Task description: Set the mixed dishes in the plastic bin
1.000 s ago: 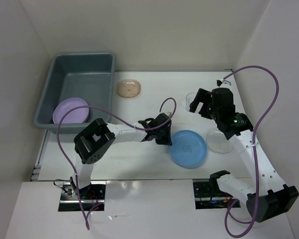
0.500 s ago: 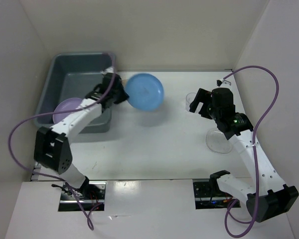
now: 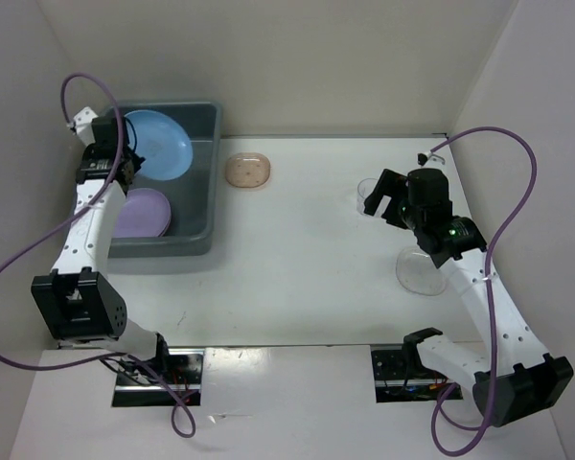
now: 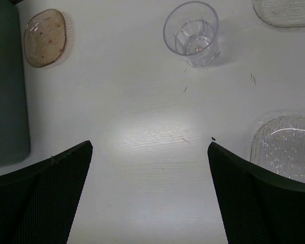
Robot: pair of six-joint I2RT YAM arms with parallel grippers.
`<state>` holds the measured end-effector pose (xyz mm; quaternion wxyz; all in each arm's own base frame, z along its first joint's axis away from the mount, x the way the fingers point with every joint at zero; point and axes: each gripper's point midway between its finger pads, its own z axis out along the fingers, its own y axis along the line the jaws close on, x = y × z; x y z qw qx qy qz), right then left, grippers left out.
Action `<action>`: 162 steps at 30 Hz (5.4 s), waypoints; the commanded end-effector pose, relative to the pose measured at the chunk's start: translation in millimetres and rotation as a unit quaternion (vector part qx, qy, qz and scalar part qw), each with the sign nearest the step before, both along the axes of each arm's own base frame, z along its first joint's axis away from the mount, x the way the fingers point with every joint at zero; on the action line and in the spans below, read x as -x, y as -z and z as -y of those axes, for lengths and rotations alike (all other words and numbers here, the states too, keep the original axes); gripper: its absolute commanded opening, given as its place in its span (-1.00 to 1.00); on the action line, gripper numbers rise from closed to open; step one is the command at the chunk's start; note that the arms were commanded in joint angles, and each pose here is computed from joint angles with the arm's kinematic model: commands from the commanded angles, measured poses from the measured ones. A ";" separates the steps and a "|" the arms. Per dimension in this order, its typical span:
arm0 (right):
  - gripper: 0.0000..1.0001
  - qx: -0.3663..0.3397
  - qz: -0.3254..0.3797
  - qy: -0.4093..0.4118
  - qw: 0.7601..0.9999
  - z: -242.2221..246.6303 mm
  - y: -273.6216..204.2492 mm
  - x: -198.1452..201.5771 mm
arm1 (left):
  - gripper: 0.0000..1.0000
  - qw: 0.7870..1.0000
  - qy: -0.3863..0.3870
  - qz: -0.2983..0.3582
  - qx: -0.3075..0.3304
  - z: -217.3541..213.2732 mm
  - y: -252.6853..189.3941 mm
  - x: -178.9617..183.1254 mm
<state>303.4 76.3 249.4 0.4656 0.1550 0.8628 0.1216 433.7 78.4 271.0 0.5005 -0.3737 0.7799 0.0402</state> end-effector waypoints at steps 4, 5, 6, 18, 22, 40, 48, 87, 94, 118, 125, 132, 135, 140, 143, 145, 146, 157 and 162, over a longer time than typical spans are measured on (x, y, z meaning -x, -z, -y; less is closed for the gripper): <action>0.98 -0.001 0.014 0.006 1.000 2.4 -4.3 -6.8 | -1.00 0.993 -0.087 -0.061 -0.045 -62.0 18.5 56.7; 0.98 -0.003 0.008 0.002 1.000 0.2 -1.5 -7.6 | -1.00 0.993 -0.087 -0.068 -0.044 -61.7 24.2 58.5; 0.98 -0.003 0.008 0.002 1.000 0.2 -1.5 -7.6 | -1.00 0.991 -0.092 -0.089 -0.050 -66.3 35.3 66.0; 0.98 0.000 0.005 -0.005 1.000 1.3 1.2 1.3 | -0.95 0.977 -0.118 -0.161 -0.074 -81.0 81.5 82.4; 0.98 0.008 -0.001 -0.004 1.000 4.5 3.0 5.9 | -0.69 0.976 -0.118 -0.167 -0.074 -81.2 88.2 81.5; 0.98 -0.005 -0.004 -0.024 1.000 -4.0 7.5 6.6 | 0.19 0.994 -0.046 -0.045 -0.085 -64.6 -33.7 63.2; 0.98 -0.021 -0.014 -0.035 0.999 -13.5 15.6 0.9 | 0.40 0.959 0.276 0.050 -0.038 122.2 -77.4 7.8; 0.98 -0.033 -0.024 -0.010 0.999 -5.3 15.8 14.7 | 0.18 0.880 0.381 -0.148 -0.240 298.5 183.6 -134.2; 0.98 -0.027 -0.023 -0.009 0.999 -3.2 13.8 15.0 | 0.11 0.874 0.371 -0.174 -0.260 299.7 211.8 -129.4; 0.98 -0.004 -0.035 -0.033 0.999 -4.5 18.0 14.4 | -0.36 0.864 0.356 -0.197 -0.297 290.6 232.9 -137.5; 0.98 0.002 -0.039 -0.042 0.998 -5.6 20.8 13.9 | -0.62 0.866 0.340 -0.199 -0.308 284.1 232.4 -137.8; 0.98 0.000 -0.039 -0.046 0.998 -7.8 21.7 11.7 | -0.97 0.879 0.313 -0.171 -0.316 278.8 189.6 -143.0; 0.98 -0.005 -0.036 -0.051 0.998 -10.3 20.0 10.7 | -1.00 0.887 0.313 -0.124 -0.316 295.8 136.1 -144.2; 0.98 -0.014 -0.031 -0.064 0.997 -16.8 20.7 7.1 | -1.00 0.896 0.339 -0.031 -0.284 327.1 32.0 -135.3; 0.98 -0.022 -0.027 -0.065 0.997 -19.3 20.8 5.2 | -1.00 0.902 0.359 0.035 -0.238 337.2 -27.4 -123.7; 0.98 -0.026 -0.028 -0.062 0.997 -19.7 20.6 5.2 | -1.00 0.905 0.356 0.079 -0.220 334.2 -73.2 -111.8; 0.98 -0.029 -0.028 -0.066 0.997 -21.4 22.5 5.0 | -1.00 0.907 0.348 0.095 -0.218 329.6 -91.4 -107.8; 0.98 -0.046 0.003 -0.076 0.996 -25.5 2.0 10.2 | -1.00 0.873 0.081 -0.108 -0.468 171.9 -93.8 -24.2; 0.98 -0.055 0.016 -0.086 0.995 -29.0 -5.8 12.5 | -1.00 0.895 0.100 -0.137 -0.413 131.4 -50.4 5.0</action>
